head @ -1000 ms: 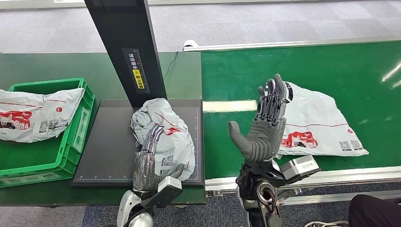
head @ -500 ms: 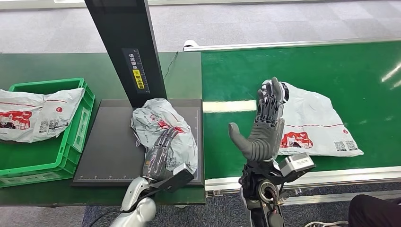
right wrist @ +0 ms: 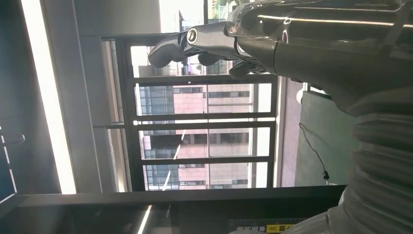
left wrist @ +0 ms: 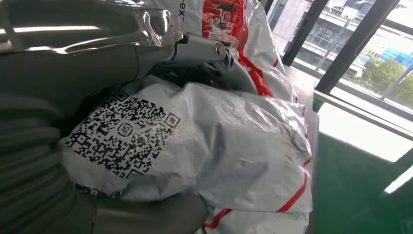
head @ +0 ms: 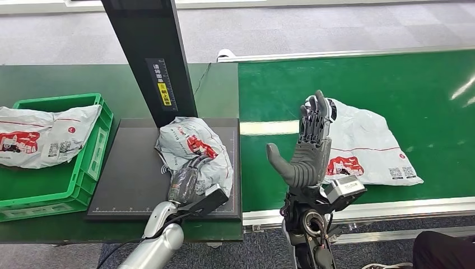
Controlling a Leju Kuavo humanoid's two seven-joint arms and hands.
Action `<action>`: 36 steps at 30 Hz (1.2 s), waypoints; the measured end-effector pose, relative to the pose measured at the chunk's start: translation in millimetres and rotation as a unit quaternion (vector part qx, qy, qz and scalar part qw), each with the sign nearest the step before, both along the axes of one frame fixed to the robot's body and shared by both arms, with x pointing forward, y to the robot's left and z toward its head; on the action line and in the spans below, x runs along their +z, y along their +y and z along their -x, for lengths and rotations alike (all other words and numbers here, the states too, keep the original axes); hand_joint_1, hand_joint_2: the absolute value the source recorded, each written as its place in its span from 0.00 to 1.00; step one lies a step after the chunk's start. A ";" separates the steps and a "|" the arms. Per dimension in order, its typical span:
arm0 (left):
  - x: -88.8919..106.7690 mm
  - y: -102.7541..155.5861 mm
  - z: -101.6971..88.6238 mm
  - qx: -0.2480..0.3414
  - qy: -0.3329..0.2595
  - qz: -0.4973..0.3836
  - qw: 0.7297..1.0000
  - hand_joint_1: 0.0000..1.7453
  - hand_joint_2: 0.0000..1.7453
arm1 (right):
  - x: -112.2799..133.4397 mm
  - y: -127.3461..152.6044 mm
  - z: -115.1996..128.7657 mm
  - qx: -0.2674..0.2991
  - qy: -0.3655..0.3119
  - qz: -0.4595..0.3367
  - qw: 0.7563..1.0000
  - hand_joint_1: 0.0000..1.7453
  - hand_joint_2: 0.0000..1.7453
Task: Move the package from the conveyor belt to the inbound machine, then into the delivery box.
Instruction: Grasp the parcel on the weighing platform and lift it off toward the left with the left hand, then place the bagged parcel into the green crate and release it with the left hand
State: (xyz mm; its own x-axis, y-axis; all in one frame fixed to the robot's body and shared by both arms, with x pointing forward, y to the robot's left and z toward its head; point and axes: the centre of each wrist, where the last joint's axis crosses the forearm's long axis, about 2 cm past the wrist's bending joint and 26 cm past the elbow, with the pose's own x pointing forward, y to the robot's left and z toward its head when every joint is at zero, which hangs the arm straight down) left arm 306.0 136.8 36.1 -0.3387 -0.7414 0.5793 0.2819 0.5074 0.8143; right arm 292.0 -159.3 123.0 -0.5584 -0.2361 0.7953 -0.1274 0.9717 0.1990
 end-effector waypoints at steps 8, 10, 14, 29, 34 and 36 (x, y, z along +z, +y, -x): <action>1.3 9.4 -2.0 0.037 -0.066 0.041 0.996 1.00 1.00 | -1.8 1.1 -0.2 -0.014 0.008 0.000 1.000 0.00 1.00; 2.4 13.3 -1.1 0.060 -0.099 0.065 0.991 1.00 1.00 | -4.3 0.8 2.5 -0.021 0.013 0.001 1.000 0.00 1.00; 13.0 21.8 4.5 0.109 -0.191 0.139 0.965 1.00 1.00 | -10.0 0.0 9.4 -0.030 0.023 0.001 0.999 0.00 1.00; 185.9 77.7 34.4 0.198 -0.547 0.298 0.757 1.00 1.00 | -14.8 -6.0 17.7 -0.047 0.029 0.007 0.998 0.00 1.00; 211.5 92.8 38.4 0.206 -0.589 0.311 0.717 1.00 1.00 | -14.8 -7.9 17.6 -0.049 0.029 0.007 0.998 0.00 1.00; 215.8 96.6 38.7 0.209 -0.597 0.310 0.710 1.00 1.00 | -14.6 -8.1 17.5 -0.049 0.029 0.007 0.998 0.00 1.00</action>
